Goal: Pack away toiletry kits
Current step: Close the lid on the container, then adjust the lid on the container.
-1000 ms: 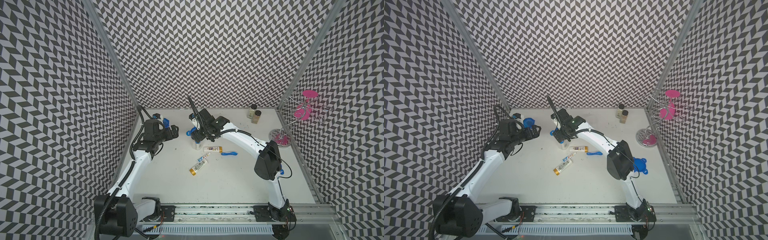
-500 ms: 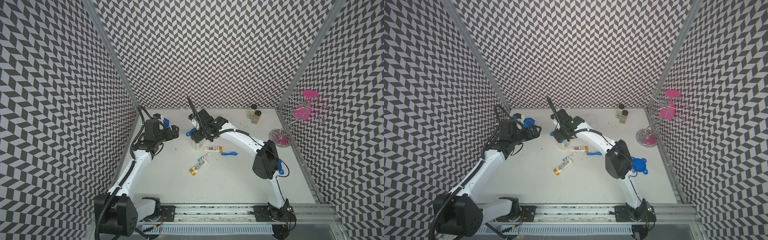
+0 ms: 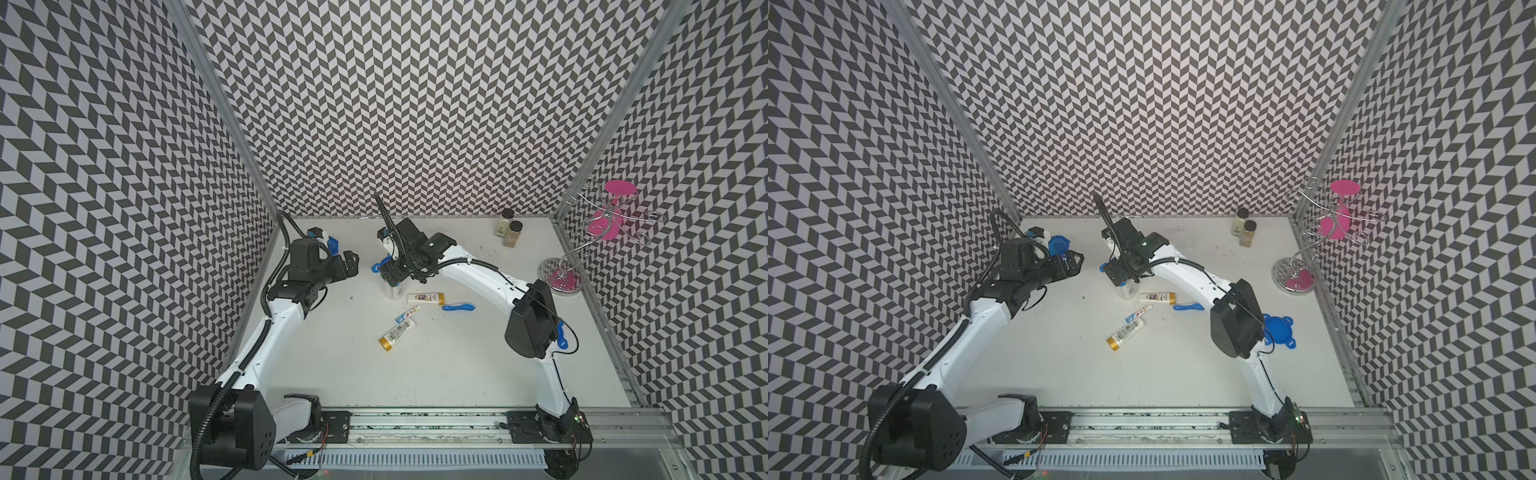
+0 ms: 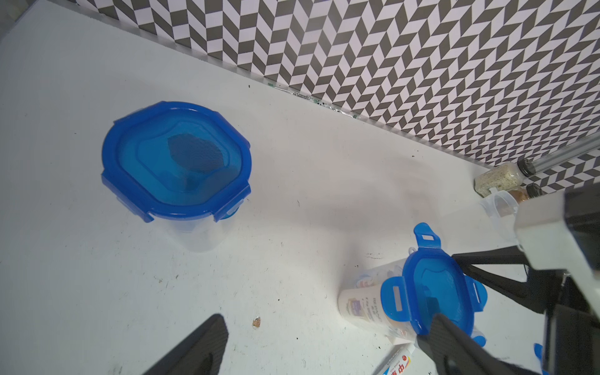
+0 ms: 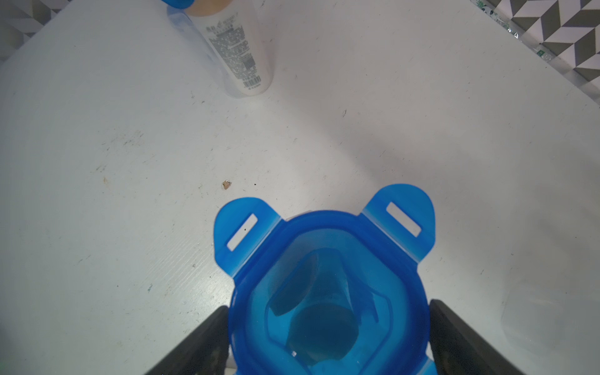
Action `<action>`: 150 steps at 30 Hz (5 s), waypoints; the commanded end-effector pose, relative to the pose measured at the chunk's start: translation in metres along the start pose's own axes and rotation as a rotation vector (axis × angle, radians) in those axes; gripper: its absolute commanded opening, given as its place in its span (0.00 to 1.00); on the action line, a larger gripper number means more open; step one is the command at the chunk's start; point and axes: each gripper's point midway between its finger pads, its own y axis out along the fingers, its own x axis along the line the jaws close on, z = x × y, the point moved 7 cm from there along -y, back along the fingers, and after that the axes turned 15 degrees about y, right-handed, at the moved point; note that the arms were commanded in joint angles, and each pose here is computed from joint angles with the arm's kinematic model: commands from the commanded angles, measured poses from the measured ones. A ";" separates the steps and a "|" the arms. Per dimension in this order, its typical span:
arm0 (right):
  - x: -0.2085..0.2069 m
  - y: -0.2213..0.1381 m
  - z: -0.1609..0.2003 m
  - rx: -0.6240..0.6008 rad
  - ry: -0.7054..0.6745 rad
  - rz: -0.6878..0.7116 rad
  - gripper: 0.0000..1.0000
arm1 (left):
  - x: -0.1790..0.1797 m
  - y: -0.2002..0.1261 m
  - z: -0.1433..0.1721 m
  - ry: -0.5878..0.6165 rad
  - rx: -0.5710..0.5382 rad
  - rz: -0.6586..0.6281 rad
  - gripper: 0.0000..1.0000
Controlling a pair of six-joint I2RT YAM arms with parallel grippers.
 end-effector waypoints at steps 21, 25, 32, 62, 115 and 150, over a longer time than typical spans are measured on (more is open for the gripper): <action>-0.003 -0.036 -0.017 -0.067 0.092 -0.096 0.97 | -0.020 0.008 -0.012 0.067 0.039 0.078 1.00; -0.006 -0.044 -0.022 -0.085 0.115 -0.109 0.97 | -0.028 0.013 -0.009 0.088 0.066 0.106 1.00; -0.029 -0.076 -0.039 -0.178 0.193 -0.108 0.96 | -0.037 0.017 0.005 0.131 0.146 0.109 0.92; -0.088 0.010 -0.024 -0.035 0.171 0.061 0.74 | -0.042 0.051 0.035 0.194 0.322 0.046 0.90; -0.071 -0.049 0.004 0.000 0.165 0.048 0.67 | -0.072 0.060 -0.007 0.229 0.314 0.131 0.96; -0.069 -0.024 0.008 0.035 0.161 0.014 0.63 | -0.066 0.103 -0.007 0.239 0.351 0.057 0.95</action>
